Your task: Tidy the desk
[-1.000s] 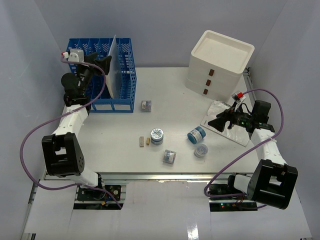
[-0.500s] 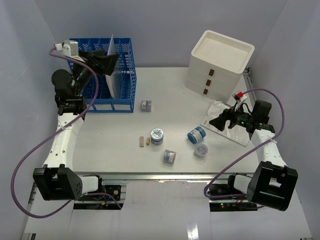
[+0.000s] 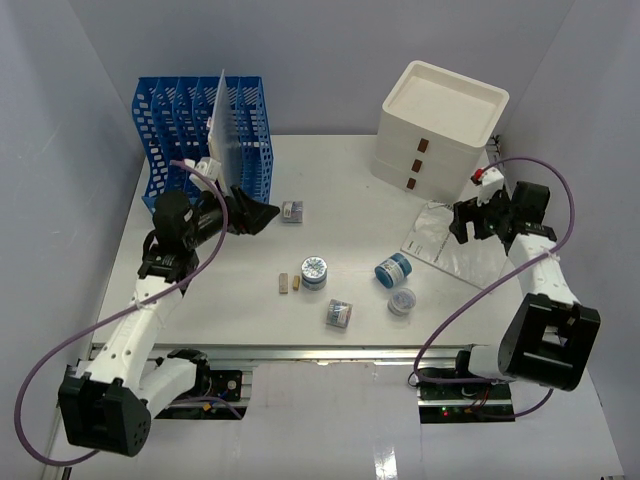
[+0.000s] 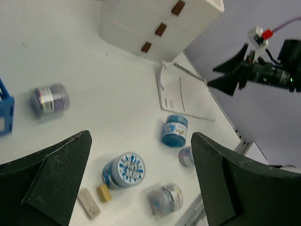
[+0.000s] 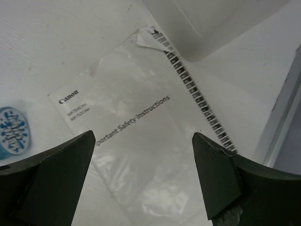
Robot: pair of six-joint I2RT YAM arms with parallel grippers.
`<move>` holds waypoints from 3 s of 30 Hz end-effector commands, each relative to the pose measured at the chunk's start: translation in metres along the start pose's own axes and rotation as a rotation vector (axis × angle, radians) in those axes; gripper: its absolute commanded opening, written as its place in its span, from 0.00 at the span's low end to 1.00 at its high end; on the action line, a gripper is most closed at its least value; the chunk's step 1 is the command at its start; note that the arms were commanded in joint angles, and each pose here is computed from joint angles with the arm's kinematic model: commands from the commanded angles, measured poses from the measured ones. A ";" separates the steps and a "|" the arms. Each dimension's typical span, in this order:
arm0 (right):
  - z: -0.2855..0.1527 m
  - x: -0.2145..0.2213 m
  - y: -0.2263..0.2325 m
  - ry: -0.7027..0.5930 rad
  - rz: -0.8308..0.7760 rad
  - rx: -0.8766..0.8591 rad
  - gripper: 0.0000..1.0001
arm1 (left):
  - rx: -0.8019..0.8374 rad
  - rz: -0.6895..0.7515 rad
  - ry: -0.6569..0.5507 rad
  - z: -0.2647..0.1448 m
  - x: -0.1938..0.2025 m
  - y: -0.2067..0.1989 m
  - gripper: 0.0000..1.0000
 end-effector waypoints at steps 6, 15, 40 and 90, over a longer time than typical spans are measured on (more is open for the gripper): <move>0.051 0.009 -0.052 0.131 -0.343 -0.194 1.00 | -0.048 -0.117 0.046 -0.067 0.066 -0.007 0.98; 0.076 0.033 -0.064 0.188 -0.354 -0.186 0.90 | -0.116 -0.225 -0.012 -0.097 0.098 0.001 0.98; 0.098 0.094 -0.036 0.348 -0.230 -0.393 0.54 | 0.069 -0.567 0.129 -0.091 0.156 0.004 0.98; -0.068 -0.138 0.018 -0.517 -0.057 -0.123 0.08 | 0.290 -0.322 0.126 0.198 0.138 -0.064 0.98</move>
Point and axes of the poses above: each gripper's point midway between its finger pads, its own z axis out along the fingers, its own y axis along the line the jaws close on, x = y × z, the point moved 4 cm from there along -z, back along the fingers, and after that the axes turned 9 degrees about -z, right-handed, at the moved point
